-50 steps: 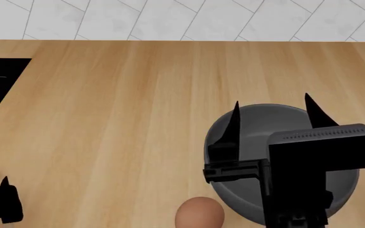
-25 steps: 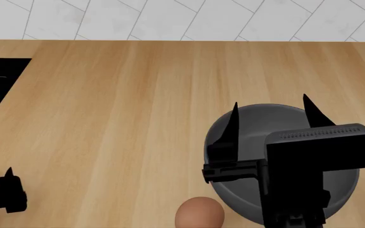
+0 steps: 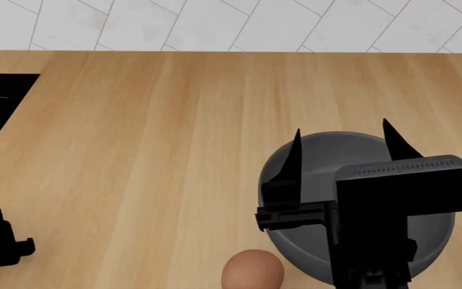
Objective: Place the eggs and milk next to the bowl.
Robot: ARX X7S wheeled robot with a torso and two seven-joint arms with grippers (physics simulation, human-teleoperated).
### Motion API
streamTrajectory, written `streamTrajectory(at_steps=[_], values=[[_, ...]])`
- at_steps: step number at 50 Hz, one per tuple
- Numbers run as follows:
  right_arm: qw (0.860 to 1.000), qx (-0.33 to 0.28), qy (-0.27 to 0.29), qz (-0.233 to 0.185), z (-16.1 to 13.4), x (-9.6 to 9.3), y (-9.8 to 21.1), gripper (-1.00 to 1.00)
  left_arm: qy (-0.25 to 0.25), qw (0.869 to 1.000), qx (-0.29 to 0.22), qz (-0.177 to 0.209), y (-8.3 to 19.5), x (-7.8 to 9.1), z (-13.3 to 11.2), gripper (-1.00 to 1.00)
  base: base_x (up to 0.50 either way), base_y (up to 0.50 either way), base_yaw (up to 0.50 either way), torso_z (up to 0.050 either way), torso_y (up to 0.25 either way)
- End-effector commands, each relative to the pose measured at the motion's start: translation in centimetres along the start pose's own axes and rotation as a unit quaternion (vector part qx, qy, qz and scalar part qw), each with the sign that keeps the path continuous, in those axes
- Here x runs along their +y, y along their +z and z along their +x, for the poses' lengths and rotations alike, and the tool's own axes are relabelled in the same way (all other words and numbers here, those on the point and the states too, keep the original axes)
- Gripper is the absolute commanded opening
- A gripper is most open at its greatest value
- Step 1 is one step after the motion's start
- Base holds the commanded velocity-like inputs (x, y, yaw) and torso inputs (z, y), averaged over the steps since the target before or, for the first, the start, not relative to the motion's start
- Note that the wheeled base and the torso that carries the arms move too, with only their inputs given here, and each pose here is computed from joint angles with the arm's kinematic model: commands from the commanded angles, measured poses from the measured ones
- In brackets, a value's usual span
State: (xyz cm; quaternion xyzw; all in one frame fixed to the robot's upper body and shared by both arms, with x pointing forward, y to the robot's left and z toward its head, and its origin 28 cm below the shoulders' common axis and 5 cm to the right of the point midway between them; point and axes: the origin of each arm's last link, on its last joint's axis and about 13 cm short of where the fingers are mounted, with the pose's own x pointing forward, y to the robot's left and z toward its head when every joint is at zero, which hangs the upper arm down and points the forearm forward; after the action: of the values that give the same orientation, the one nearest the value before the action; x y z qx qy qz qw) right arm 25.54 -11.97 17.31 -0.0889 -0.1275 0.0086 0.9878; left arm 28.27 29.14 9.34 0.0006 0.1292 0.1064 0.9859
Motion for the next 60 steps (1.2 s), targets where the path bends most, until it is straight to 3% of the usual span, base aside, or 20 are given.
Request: streamTrajectory(at_steps=[1,12,16,35,44,49,54,60], values=[[1.0,0.0,0.002,-0.001,0.0,0.1,0.1,1.0,0.027,0.998,0.051,0.023,-2.4,0.4,-0.1,-1.0,0.0,0.0,0.0,0.0,0.0],[1.0,-0.001,0.002,-0.002,0.1,0.1,0.2,1.0,0.017,0.999,0.025,0.017,-1.7,0.5,-0.4,-1.0,0.0,0.0,0.0,0.0,0.0],[1.0,-0.002,0.003,-0.001,0.2,0.1,0.2,1.0,-0.022,0.999,-0.017,0.044,-0.6,0.3,-1.0,-1.0,0.0,0.0,0.0,0.0,0.0],[1.0,-0.004,0.002,0.003,0.0,0.1,0.0,1.0,-0.135,0.988,-0.038,0.069,2.4,0.4,-1.5,-1.0,0.0,0.0,0.0,0.0,0.0],[1.0,-0.005,-0.001,0.004,-0.2,-0.1,0.2,1.0,-0.21,0.973,-0.036,0.086,3.9,-0.1,-1.5,-1.0,0.0,0.0,0.0,0.0,0.0],[1.0,-0.006,0.0,0.005,-0.3,-0.1,0.1,1.0,-0.266,0.958,-0.039,0.096,5.2,-0.5,-0.9,-1.0,0.0,0.0,0.0,0.0,0.0],[1.0,-0.007,-0.002,0.005,-0.4,-0.3,0.2,1.0,-0.281,0.953,-0.03,0.112,6.0,-0.8,0.4,-1.0,0.0,0.0,0.0,0.0,0.0],[1.0,-0.007,-0.004,0.004,-0.4,-0.3,0.3,1.0,-0.344,0.928,-0.033,0.138,7.4,-1.7,1.1,-1.0,0.0,0.0,0.0,0.0,0.0]])
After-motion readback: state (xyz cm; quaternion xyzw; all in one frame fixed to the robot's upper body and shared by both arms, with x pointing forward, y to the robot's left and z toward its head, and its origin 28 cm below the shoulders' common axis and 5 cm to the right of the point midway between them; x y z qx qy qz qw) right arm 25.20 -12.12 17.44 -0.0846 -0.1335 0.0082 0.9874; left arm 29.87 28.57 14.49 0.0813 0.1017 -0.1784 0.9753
